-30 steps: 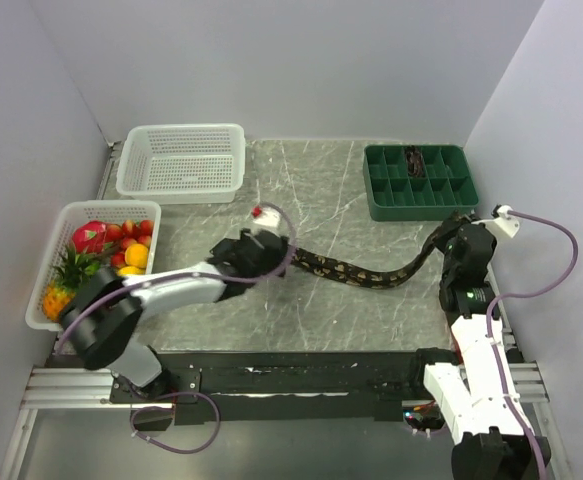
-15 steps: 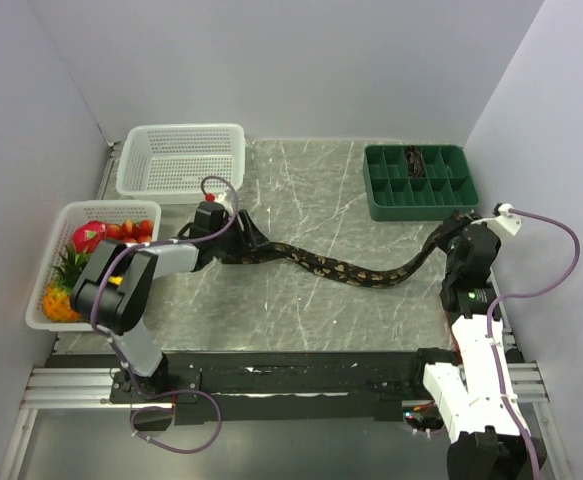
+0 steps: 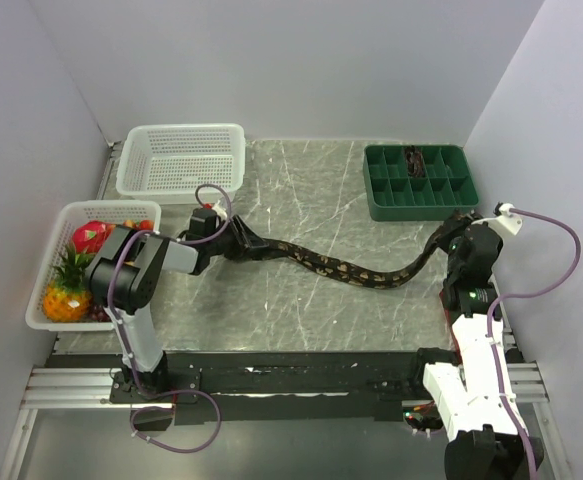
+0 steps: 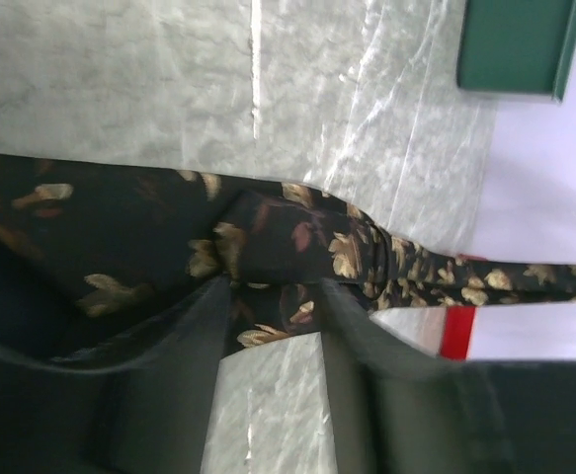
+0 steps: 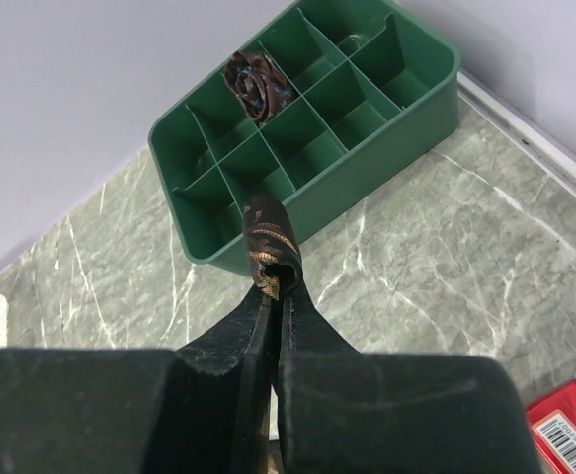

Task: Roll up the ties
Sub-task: Place the tie at the center of the board.

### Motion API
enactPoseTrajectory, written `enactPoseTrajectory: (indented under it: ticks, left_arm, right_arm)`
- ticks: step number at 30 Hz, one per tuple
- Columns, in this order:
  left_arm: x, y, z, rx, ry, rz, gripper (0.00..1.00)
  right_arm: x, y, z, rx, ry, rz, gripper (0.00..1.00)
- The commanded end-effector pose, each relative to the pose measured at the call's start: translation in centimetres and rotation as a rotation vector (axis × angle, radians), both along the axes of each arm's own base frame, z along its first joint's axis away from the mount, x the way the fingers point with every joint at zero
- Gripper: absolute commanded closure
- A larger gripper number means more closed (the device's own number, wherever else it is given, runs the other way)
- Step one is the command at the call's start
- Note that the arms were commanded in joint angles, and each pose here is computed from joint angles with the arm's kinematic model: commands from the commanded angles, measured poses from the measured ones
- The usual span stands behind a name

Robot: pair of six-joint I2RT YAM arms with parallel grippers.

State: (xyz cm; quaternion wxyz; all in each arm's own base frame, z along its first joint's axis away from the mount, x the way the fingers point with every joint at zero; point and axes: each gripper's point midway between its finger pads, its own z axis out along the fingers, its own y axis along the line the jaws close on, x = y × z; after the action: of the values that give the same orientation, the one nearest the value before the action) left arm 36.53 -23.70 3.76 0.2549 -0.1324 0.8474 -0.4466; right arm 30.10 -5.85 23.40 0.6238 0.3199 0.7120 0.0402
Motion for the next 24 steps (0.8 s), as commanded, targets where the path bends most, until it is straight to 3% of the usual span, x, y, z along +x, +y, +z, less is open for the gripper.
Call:
enactPoseTrajectory:
  ticks: [1, 3, 4, 7, 13, 14, 15, 16, 18, 24]
  left_arm:
    - [1.2, 0.2, -0.1, -0.008, -0.003, 0.048, 0.59]
    - [1.6, 0.3, 0.0, 0.000, -0.007, 0.058, 0.58]
    - [1.8, 0.4, 0.1, 0.007, -0.012, 0.066, 0.57]
    - [2.3, 0.6, 0.7, 0.013, -0.020, 0.081, 0.57]
    - [3.0, 0.3, 0.2, 0.005, -0.002, 0.091, 0.58]
    - [2.9, 0.4, -0.1, 0.005, 0.007, 0.097, 0.59]
    - [2.9, 0.6, -0.3, 0.008, 0.008, 0.108, 0.59]
    - [2.9, 0.6, -0.4, 0.004, 0.010, 0.114, 0.61]
    - [2.8, 0.5, -0.6, 0.001, 0.012, 0.111, 0.69]
    - [3.0, 0.3, -0.9, -0.007, 0.007, 0.100, 0.88]
  right_arm:
    - [0.3, -0.1, 1.8, -0.021, -0.050, 0.009, 0.97]
    - [0.2, -0.2, 1.8, -0.023, -0.048, 0.008, 0.92]
    - [0.1, -0.3, 1.8, -0.025, -0.046, 0.002, 0.82]
    - [-0.2, -0.6, 1.3, -0.014, -0.031, -0.020, 0.74]
    - [-1.3, -2.7, 0.4, 0.018, -0.020, -0.158, 0.74]
    - [-1.4, -2.9, 0.3, 0.016, -0.019, -0.172, 0.69]
    - [-1.8, -3.6, 0.3, 0.014, -0.023, -0.215, 0.58]
    - [-2.1, -4.0, 0.1, 0.016, -0.020, -0.241, 0.33]
    - [-2.3, -4.4, 0.4, 0.011, -0.033, -0.267, 0.01]
    - [-1.3, -2.9, 1.4, -0.022, -0.034, -0.147, 0.01]
